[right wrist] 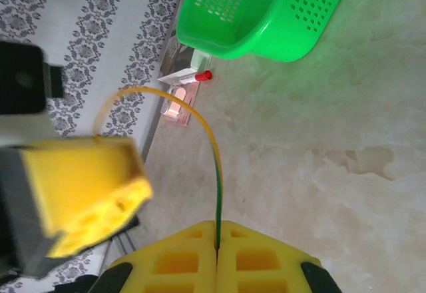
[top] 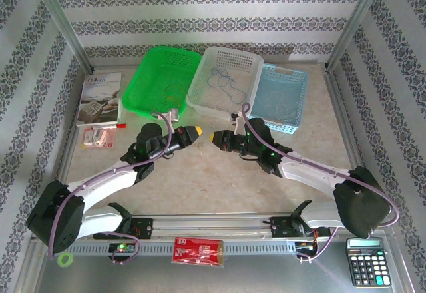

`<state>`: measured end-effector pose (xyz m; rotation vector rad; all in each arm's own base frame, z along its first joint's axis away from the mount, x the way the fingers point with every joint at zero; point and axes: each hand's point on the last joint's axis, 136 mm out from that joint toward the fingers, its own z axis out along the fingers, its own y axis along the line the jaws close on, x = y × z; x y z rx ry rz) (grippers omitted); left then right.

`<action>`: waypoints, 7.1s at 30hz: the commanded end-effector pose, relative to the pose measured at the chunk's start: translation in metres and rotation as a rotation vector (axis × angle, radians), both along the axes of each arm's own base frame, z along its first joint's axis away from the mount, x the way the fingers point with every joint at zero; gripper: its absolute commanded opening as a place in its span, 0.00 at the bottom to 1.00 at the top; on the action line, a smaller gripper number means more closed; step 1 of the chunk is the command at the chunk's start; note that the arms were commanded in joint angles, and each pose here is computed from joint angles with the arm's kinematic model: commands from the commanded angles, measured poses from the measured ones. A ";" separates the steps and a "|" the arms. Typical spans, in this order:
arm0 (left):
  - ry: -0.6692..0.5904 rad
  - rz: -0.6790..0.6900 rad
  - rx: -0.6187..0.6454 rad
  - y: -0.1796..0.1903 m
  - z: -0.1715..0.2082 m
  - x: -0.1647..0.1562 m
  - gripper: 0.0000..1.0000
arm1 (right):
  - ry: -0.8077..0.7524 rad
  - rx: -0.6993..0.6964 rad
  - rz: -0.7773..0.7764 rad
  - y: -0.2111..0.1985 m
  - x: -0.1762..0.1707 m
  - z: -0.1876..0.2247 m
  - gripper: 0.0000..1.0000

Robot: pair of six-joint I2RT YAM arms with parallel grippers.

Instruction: Untangle the cables

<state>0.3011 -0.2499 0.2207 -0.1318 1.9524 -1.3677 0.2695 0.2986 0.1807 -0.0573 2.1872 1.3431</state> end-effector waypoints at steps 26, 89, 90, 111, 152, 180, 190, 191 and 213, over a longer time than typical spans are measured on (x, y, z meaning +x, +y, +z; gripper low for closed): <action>-0.218 -0.041 -0.211 0.003 0.140 0.016 0.00 | -0.054 -0.192 0.010 0.015 0.009 -0.039 0.29; 0.104 0.008 0.157 0.067 -0.067 0.188 0.82 | -0.036 -0.551 -0.190 -0.116 0.002 -0.077 0.58; 0.105 -0.004 0.152 0.061 -0.067 0.187 0.82 | -0.036 -0.551 -0.191 -0.116 0.002 -0.077 0.58; 0.061 -0.042 0.172 0.015 -0.046 0.155 0.76 | -0.032 -0.557 -0.184 -0.114 0.006 -0.078 0.58; 0.067 -0.076 0.360 0.009 -0.089 0.201 0.34 | -0.004 -0.547 -0.193 -0.123 -0.007 -0.091 0.58; 0.027 0.084 0.347 0.087 -0.047 0.195 0.00 | -0.001 -0.578 -0.165 -0.116 0.003 -0.094 0.58; 0.054 0.099 0.428 0.115 -0.049 0.170 0.27 | 0.070 -0.610 -0.116 -0.101 0.016 -0.113 0.58; 0.048 0.098 0.421 0.114 -0.045 0.167 0.32 | 0.079 -0.604 -0.115 -0.099 0.017 -0.115 0.57; -0.058 0.063 0.275 0.059 0.005 0.079 0.61 | 0.186 -0.493 -0.194 -0.086 0.051 -0.146 0.27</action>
